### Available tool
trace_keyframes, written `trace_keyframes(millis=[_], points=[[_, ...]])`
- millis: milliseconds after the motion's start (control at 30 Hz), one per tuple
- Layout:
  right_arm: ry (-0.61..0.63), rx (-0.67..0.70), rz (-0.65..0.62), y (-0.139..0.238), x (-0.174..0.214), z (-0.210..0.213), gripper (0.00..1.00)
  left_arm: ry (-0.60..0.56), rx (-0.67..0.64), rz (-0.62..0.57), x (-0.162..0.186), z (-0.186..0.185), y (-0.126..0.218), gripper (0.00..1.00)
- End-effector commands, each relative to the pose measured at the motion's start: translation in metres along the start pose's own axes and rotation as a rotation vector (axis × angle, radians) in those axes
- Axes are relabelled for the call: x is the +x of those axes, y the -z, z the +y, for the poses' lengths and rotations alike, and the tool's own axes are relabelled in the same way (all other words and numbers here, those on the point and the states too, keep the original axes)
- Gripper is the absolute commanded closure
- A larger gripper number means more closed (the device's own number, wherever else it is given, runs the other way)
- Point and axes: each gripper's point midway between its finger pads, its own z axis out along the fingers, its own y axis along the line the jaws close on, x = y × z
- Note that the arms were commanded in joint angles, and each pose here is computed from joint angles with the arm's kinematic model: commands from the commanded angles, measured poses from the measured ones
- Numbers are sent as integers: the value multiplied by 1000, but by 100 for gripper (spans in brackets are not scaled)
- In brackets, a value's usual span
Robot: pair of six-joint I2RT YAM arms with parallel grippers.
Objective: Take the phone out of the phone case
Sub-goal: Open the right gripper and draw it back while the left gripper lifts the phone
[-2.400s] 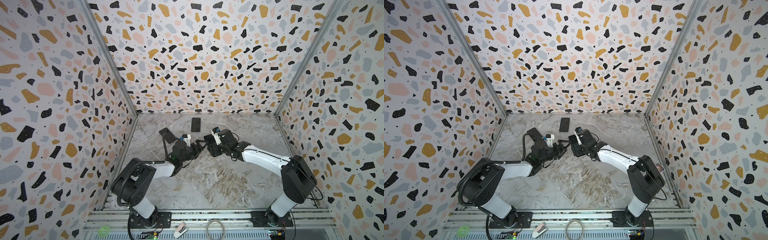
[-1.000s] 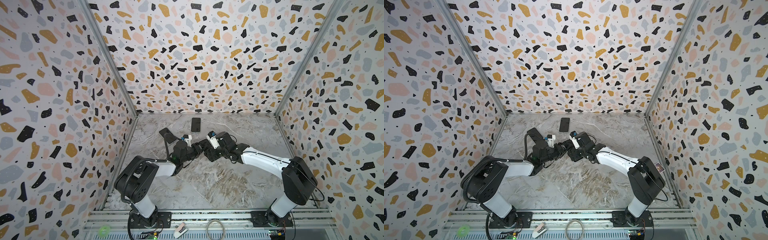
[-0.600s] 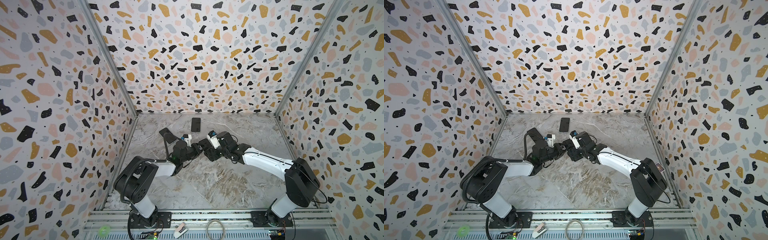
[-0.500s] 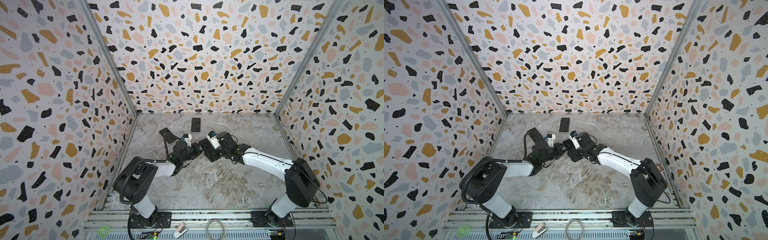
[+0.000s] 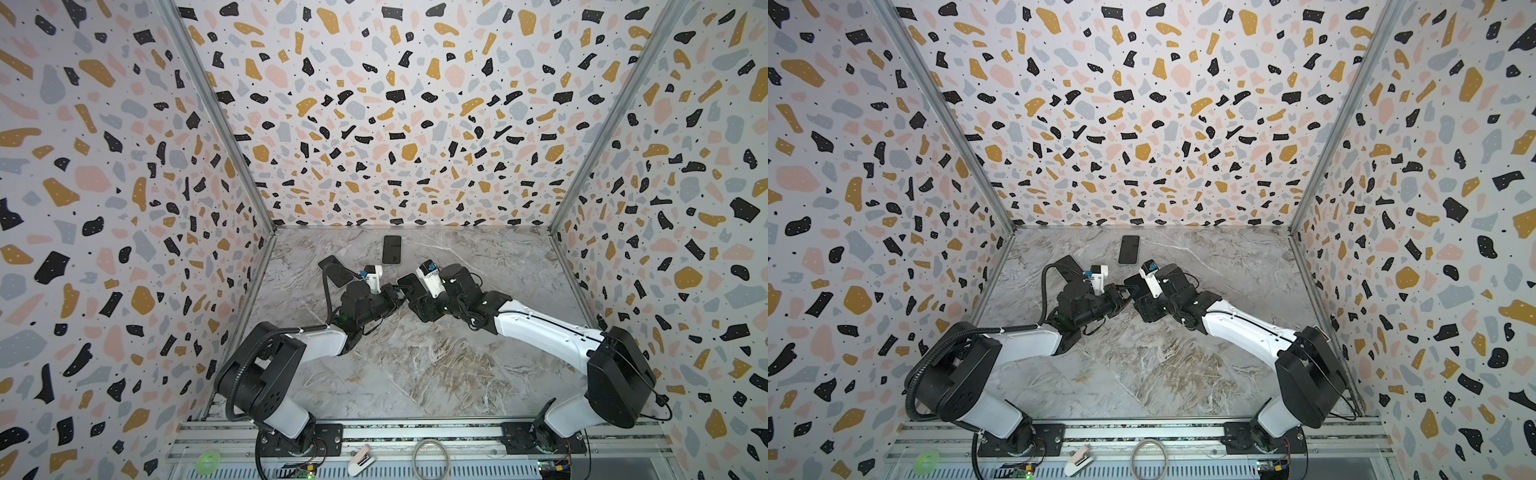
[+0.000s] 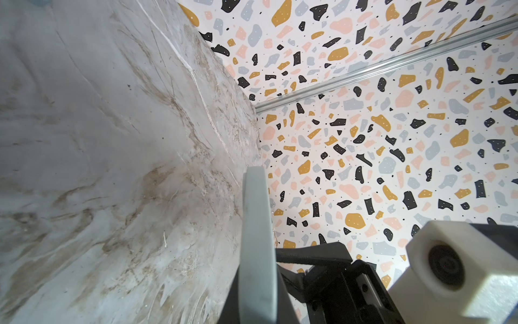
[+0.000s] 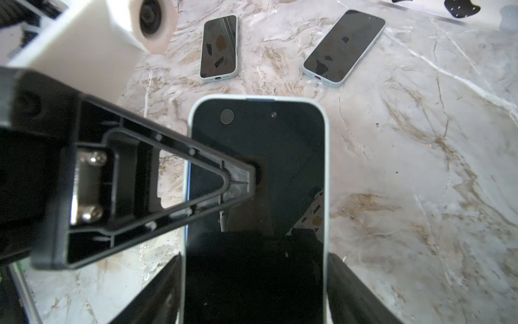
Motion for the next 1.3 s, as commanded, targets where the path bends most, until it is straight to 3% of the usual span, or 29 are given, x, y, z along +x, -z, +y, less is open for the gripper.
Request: trace_keyframes(millis=[0, 133, 300, 567, 733, 933, 1267], points=[[-25, -68, -125, 37, -30, 20, 14, -79, 135, -85, -17, -45, 17, 100], [-99, -80, -246, 76, -47, 23, 1, -155, 150, -159, -31, -70, 33, 100], [-231, -166, -355, 118, -58, 30, 1, -216, 207, -258, -48, -106, 55, 100], [-334, -539, -521, 178, -61, 79, 0, -194, 395, -422, -66, -159, 103, 100], [-351, -616, -586, 189, -51, 89, 1, -74, 523, -533, -74, -173, 142, 100], [-308, -732, -675, 203, -52, 110, 5, -9, 602, -569, -70, -185, 168, 100], [-256, -785, -707, 191, -59, 129, 16, 81, 628, -569, -53, -187, 179, 100]])
